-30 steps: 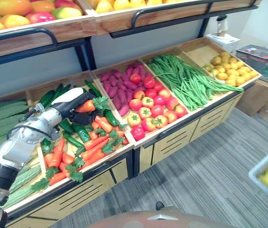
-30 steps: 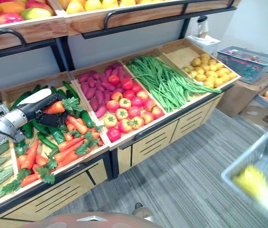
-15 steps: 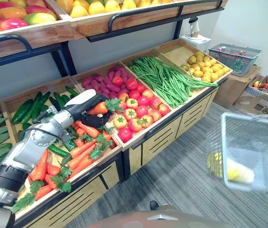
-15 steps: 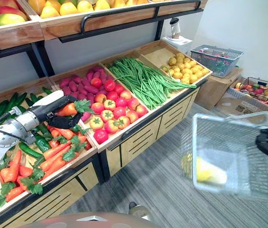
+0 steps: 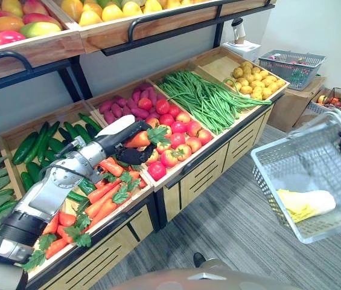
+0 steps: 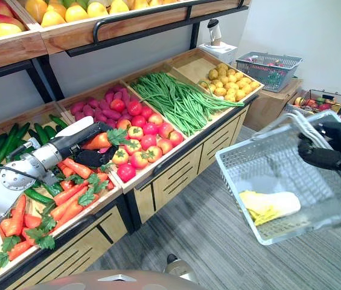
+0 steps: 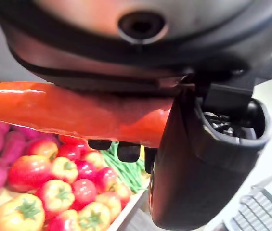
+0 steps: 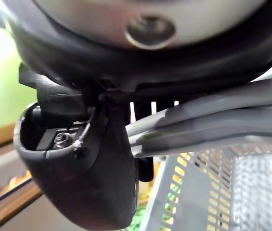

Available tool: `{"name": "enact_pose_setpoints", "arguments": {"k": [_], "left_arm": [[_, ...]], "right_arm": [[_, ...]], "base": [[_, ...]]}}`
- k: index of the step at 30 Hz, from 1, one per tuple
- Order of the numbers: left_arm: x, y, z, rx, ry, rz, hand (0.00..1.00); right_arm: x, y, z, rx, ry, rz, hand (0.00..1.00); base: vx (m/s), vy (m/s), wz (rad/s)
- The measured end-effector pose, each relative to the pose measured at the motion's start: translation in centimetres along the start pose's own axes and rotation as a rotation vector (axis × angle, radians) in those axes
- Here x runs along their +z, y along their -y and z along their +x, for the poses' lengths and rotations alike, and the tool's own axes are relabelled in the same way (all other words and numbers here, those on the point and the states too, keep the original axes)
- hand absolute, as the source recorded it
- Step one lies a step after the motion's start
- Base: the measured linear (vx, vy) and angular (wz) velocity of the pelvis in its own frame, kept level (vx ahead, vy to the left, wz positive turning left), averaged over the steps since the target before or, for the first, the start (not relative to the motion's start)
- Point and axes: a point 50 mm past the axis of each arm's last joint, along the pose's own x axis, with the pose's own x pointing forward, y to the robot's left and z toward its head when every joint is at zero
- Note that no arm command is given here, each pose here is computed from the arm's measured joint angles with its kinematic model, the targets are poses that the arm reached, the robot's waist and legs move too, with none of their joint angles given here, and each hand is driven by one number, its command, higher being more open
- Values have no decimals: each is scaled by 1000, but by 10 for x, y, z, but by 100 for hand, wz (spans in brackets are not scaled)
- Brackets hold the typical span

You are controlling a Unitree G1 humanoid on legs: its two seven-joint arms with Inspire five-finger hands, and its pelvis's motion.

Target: Pick vegetable in the basket

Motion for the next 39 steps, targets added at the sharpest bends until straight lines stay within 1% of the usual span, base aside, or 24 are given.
{"name": "enact_pose_setpoints", "arguments": {"k": [3, 5, 6, 10, 14, 17, 20, 24, 27, 30, 36, 39], "left_arm": [[38, 1, 19, -47, 180, 51, 0], [52, 1, 23, -62, 250, 58, 0], [68, 1, 28, -76, 332, 70, 0], [92, 4, 36, -96, 471, 64, 0], [114, 4, 47, -62, 572, 46, 0], [133, 1, 51, -35, 672, 56, 0], [152, 1, 53, -27, 771, 65, 0], [167, 2, 50, -28, 854, 73, 0], [175, 4, 47, -33, 898, 74, 0], [183, 8, 47, -61, 937, 82, 0], [190, 24, 45, -149, 982, 28, 0], [191, 25, 45, -156, 985, 26, 0]], "right_arm": [[30, -14, 16, 97, 126, -41, 0], [42, -18, 21, 121, 176, -52, 0], [58, -22, 26, 156, 246, -57, 0], [88, -38, 34, 242, 372, -104, 0], [122, -56, 39, 317, 529, -118, 0], [149, -59, 40, 332, 646, -146, 0], [172, -54, 40, 325, 734, -205, 0], [194, -49, 39, 308, 813, -249, 0], [204, -52, 38, 318, 856, -265, 0], [209, -64, 39, 367, 876, -275, 0], [232, -103, 38, 490, 982, -231, 0], [235, -112, 37, 517, 1000, -207, 0]], "base": [[-11, -10, -3], [-19, -7, -10], [-27, -4, -15], [-5, -14, -22], [-24, -20, -32], [-40, -22, -33], [-13, -38, -11], [-17, -63, -1], [-25, -61, 1], [-31, -67, 0], [-14, -57, -11], [-7, -48, -2]]}}
